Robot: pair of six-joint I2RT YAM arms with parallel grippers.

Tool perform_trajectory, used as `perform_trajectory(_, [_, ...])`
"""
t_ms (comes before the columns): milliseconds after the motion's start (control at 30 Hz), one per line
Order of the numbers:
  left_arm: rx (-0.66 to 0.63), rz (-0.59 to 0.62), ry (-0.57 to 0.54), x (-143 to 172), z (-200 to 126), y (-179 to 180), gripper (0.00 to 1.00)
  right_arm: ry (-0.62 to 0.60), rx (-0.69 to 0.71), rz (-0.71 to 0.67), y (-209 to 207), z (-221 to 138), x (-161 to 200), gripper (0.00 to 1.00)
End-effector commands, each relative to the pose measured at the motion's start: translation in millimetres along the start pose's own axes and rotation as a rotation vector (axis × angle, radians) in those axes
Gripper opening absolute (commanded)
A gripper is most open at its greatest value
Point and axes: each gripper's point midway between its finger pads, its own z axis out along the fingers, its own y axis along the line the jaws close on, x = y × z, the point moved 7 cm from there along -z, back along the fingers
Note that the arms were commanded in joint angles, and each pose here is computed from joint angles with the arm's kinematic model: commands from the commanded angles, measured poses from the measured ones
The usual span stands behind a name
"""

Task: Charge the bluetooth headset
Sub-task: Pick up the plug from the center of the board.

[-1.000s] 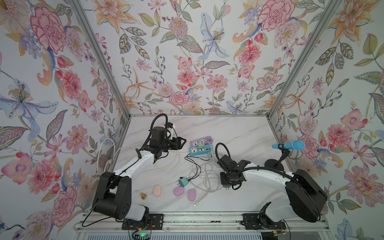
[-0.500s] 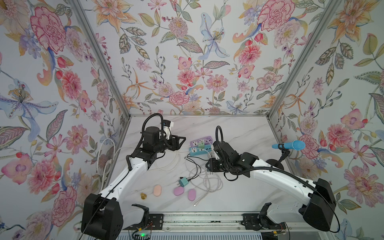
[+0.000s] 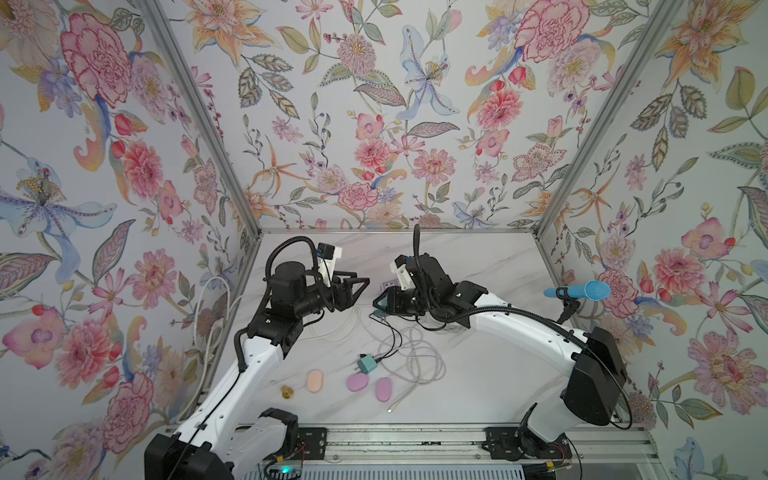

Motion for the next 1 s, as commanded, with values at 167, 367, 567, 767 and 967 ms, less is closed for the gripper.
perform_trajectory(167, [0.085, 0.022, 0.068, 31.9, -5.5, -16.5, 0.75, -0.097, -0.113, 0.032, 26.0, -11.2, -34.1, 0.09])
perform_trajectory(367, [0.017, 0.072, 0.114, 36.8, 11.8, -20.4, 0.77, -0.112, -0.154, 0.042, 37.0, -15.3, -39.4, 0.09])
perform_trajectory(567, [-0.122, 0.111, 0.102, 19.4, 21.9, -9.5, 0.72, -0.103, -0.207, 0.066, 43.2, -21.2, -35.2, 0.08])
perform_trajectory(767, [-0.065, 0.095, 0.006, -0.9, 26.2, -17.6, 0.54, -0.098, -0.212, 0.076, 42.8, -23.0, -32.1, 0.08])
perform_trajectory(967, [-0.014, 0.068, -0.051, -10.2, 26.1, -25.0, 0.47, -0.124, -0.243, 0.091, 44.7, -21.3, -32.3, 0.08])
